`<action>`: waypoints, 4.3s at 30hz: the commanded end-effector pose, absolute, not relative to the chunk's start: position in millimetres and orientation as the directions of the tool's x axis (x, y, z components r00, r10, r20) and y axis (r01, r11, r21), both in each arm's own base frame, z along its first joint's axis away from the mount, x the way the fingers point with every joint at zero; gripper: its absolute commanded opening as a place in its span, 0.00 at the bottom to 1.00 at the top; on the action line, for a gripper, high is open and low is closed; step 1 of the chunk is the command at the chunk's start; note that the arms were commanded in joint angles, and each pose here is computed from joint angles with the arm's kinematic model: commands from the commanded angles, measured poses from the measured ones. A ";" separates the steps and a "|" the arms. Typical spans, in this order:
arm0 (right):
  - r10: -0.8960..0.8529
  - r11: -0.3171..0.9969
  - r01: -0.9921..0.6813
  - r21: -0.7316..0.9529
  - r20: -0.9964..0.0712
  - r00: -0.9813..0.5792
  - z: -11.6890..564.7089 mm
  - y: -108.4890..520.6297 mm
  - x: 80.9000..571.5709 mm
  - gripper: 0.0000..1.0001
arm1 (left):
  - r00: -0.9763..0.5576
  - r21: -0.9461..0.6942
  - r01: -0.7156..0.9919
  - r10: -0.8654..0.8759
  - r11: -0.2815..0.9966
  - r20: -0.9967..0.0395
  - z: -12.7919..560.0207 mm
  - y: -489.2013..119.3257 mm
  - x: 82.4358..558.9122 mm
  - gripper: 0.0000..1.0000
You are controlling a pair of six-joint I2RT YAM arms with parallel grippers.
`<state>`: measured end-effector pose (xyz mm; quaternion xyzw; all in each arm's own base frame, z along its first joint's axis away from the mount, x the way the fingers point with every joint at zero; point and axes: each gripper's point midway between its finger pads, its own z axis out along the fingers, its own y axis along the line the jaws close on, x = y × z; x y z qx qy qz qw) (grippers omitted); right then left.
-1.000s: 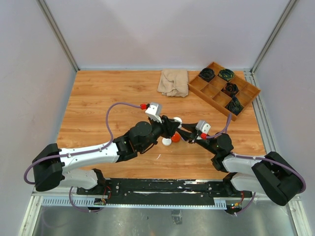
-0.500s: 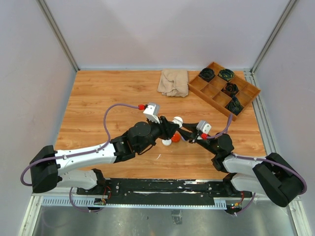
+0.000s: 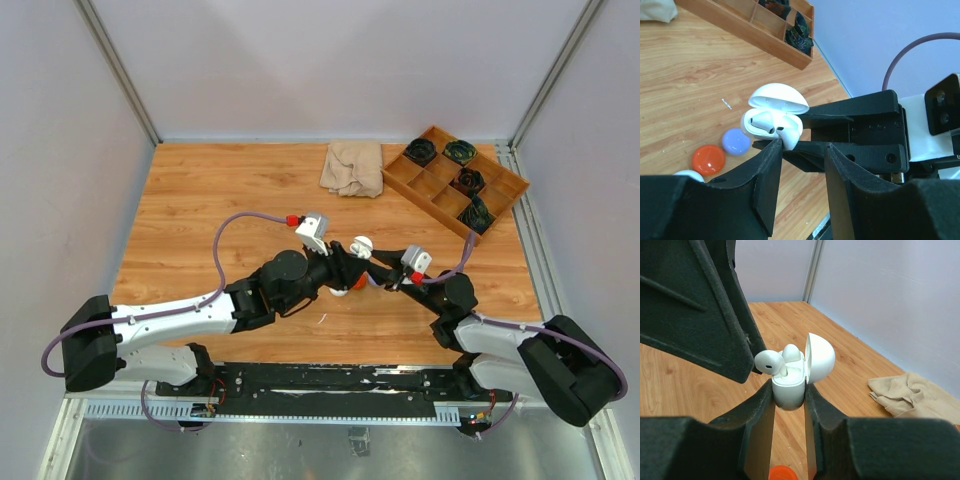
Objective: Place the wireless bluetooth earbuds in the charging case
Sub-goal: Place the earbud in the charging case, then close the charging case, then place the charging case at the center of the board.
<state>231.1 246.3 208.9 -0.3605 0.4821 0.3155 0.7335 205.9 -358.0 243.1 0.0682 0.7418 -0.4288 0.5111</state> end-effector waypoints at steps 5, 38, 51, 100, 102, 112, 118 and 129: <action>0.120 0.532 -0.810 -0.248 -0.925 0.362 212.1 248.9 224.5 0.01 | -0.475 -0.583 0.573 -0.347 0.576 -0.809 261.2 -368.4 196.6 0.45; 0.132 0.433 -0.864 -0.256 -0.931 0.342 211.7 265.4 216.4 0.01 | -0.478 -0.482 0.665 -0.171 0.570 -0.862 281.7 -311.9 217.4 0.74; 0.165 0.279 -0.924 -0.262 -0.935 0.315 224.6 285.0 201.9 0.01 | -0.601 -0.592 0.742 -0.079 0.313 -0.795 271.5 -319.2 211.5 0.75; 0.033 0.831 -0.314 0.458 -0.605 -0.796 72.7 137.4 250.5 0.01 | -0.299 -0.156 0.027 -0.141 0.987 -0.944 257.5 -91.6 266.3 0.94; 0.034 0.838 -0.275 0.472 -0.548 -0.836 58.8 133.8 249.3 0.01 | -0.274 -0.148 0.000 -0.143 0.989 -0.951 260.0 -83.3 264.8 0.96; 0.051 0.753 -0.223 0.619 -0.393 -0.918 33.8 160.2 251.5 0.05 | -0.247 -0.188 -0.045 -0.194 0.981 -0.949 260.0 -68.1 262.9 0.98; 0.049 0.733 -0.223 0.642 -0.377 -0.925 32.1 166.5 251.3 0.26 | -0.233 -0.228 -0.043 -0.232 0.973 -0.944 262.7 -63.0 264.6 0.99; 0.044 0.893 -0.160 0.422 -0.434 -0.900 36.2 119.3 246.3 0.78 | -0.197 -0.292 -0.042 -0.295 0.955 -0.935 273.9 -58.8 252.5 0.99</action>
